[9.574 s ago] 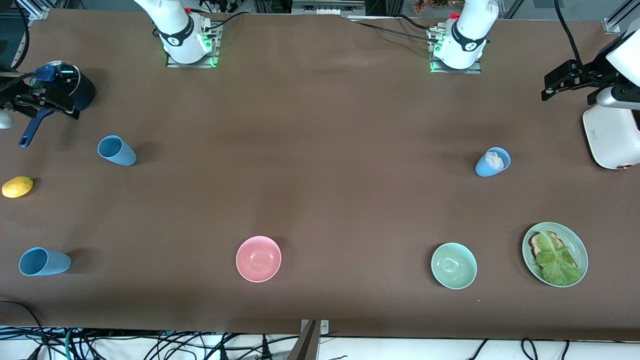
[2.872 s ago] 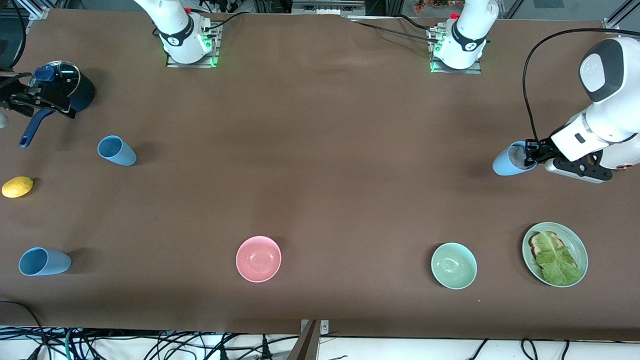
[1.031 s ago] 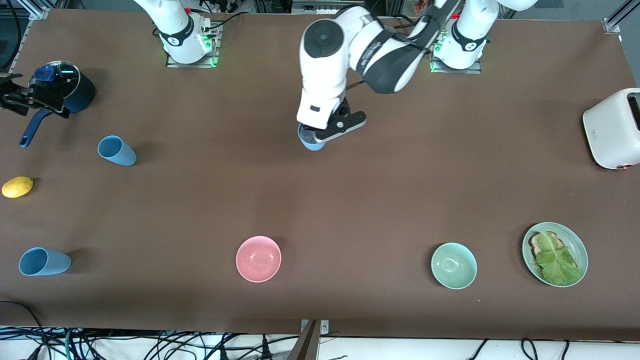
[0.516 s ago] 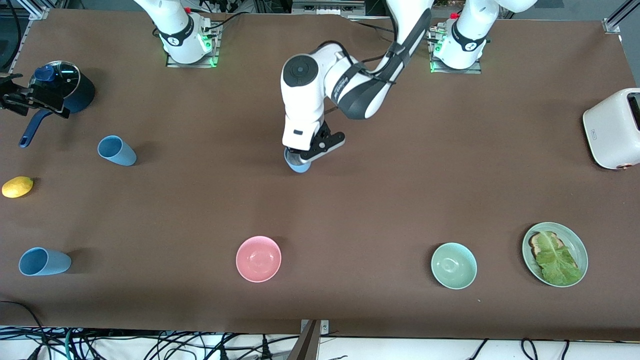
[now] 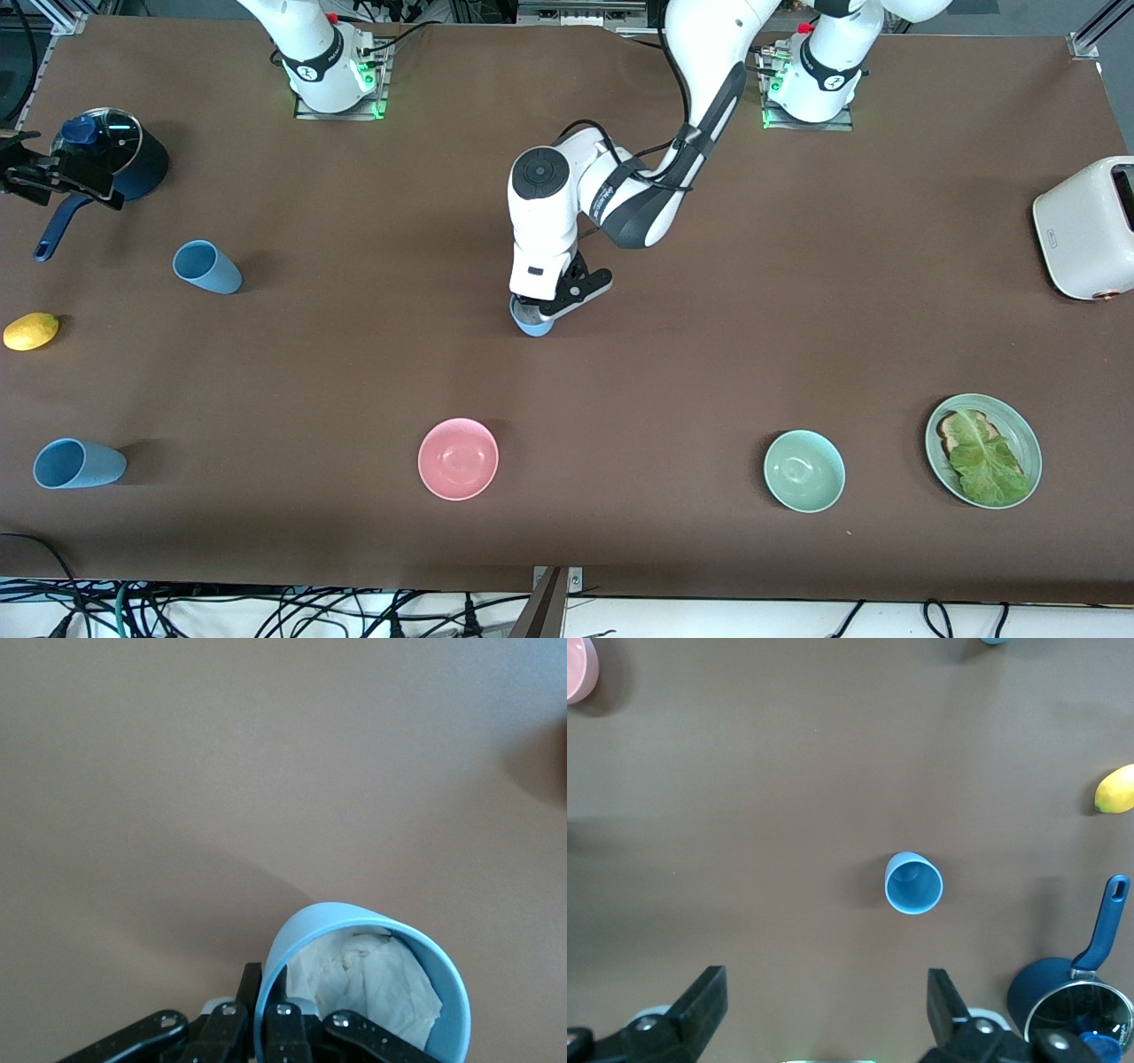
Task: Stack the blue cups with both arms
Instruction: 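Lower the tissue cup onto the table middle with the left gripper, then open the left gripper and withdraw while the right gripper reaches another cup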
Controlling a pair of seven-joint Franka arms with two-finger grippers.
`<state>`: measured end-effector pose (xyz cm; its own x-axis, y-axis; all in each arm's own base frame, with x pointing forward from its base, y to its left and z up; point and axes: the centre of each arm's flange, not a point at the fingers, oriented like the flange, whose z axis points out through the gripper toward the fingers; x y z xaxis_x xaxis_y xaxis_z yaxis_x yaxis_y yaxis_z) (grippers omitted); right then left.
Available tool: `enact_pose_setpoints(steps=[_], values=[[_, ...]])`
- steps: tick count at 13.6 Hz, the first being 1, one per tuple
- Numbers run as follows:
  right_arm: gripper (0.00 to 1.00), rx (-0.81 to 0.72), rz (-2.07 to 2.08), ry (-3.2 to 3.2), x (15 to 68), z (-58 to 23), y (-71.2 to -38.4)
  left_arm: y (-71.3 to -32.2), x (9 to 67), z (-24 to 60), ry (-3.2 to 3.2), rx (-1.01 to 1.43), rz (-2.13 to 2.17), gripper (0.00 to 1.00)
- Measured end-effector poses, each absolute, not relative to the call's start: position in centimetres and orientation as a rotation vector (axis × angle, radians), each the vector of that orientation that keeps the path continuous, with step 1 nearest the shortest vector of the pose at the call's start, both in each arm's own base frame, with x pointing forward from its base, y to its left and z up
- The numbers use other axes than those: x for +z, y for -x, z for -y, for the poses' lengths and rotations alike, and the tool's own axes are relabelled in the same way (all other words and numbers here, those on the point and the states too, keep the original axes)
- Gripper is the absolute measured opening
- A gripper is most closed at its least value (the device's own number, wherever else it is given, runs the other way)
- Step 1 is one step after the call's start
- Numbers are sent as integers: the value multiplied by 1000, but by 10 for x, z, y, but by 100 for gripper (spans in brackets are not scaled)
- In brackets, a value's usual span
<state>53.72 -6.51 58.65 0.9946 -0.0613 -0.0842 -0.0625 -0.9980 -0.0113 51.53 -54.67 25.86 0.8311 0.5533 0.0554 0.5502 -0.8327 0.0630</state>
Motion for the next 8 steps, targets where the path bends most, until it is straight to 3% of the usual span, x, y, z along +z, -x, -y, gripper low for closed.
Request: enact_pose_setpoints(steps=[5, 8], values=[[100, 351, -177, 3094, 523, 93, -547, -517, 255, 548, -2957, 128, -900, 6], [100, 448, -187, 3080, 464, 96, -547, -518, 257, 549, -2953, 132, -902, 16]])
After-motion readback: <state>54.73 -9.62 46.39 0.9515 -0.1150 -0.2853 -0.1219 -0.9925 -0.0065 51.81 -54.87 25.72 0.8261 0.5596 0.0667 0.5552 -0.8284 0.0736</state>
